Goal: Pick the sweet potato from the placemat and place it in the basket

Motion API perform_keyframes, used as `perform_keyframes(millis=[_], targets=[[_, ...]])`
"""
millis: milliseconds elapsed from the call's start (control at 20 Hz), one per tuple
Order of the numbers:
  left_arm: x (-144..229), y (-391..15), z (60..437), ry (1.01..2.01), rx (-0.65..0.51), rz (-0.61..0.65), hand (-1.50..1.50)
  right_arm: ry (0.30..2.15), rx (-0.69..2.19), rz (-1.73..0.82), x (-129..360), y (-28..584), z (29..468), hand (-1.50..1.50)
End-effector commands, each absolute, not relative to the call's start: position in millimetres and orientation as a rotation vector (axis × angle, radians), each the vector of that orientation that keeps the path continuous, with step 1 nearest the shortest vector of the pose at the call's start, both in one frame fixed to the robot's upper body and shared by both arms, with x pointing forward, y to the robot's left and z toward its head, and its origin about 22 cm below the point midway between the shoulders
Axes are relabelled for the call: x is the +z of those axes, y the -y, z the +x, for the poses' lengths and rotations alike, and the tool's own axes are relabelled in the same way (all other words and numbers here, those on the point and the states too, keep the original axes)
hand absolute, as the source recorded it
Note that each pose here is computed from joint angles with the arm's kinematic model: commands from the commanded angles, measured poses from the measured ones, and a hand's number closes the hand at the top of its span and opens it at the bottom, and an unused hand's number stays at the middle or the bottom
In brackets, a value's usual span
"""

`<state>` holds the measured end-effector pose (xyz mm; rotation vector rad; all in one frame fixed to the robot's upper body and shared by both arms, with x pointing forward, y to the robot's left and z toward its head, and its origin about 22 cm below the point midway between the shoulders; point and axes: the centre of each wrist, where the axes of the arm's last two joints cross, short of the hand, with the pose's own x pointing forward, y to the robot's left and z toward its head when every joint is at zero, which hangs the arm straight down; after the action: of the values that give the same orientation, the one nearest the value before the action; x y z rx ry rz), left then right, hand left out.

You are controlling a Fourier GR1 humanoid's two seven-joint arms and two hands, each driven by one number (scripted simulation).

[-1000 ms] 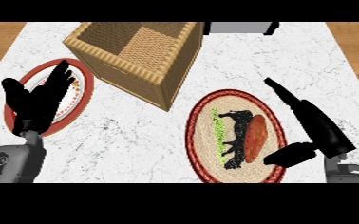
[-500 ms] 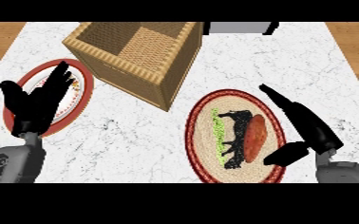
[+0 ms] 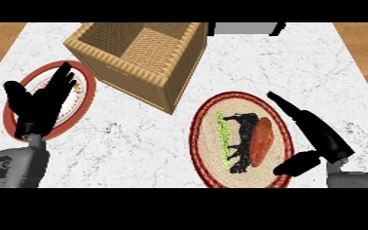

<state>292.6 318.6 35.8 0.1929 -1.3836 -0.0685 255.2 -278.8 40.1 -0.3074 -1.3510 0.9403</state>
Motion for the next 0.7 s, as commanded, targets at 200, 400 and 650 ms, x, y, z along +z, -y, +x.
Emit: perform_keyframes(millis=[200,400,650], targets=[[36,-304,298,1.386,-0.071,0.178,0.00,1.371,0.984,-0.278,30,294,240,-1.50],[33,-309,295,1.368,-0.054,0.188,0.00,1.327,0.997,-0.357,25,252,256,-1.50],[34,-313,293,1.373,-0.073,0.210,0.00,1.312,1.015,-0.378,-2,260,244,-1.50]])
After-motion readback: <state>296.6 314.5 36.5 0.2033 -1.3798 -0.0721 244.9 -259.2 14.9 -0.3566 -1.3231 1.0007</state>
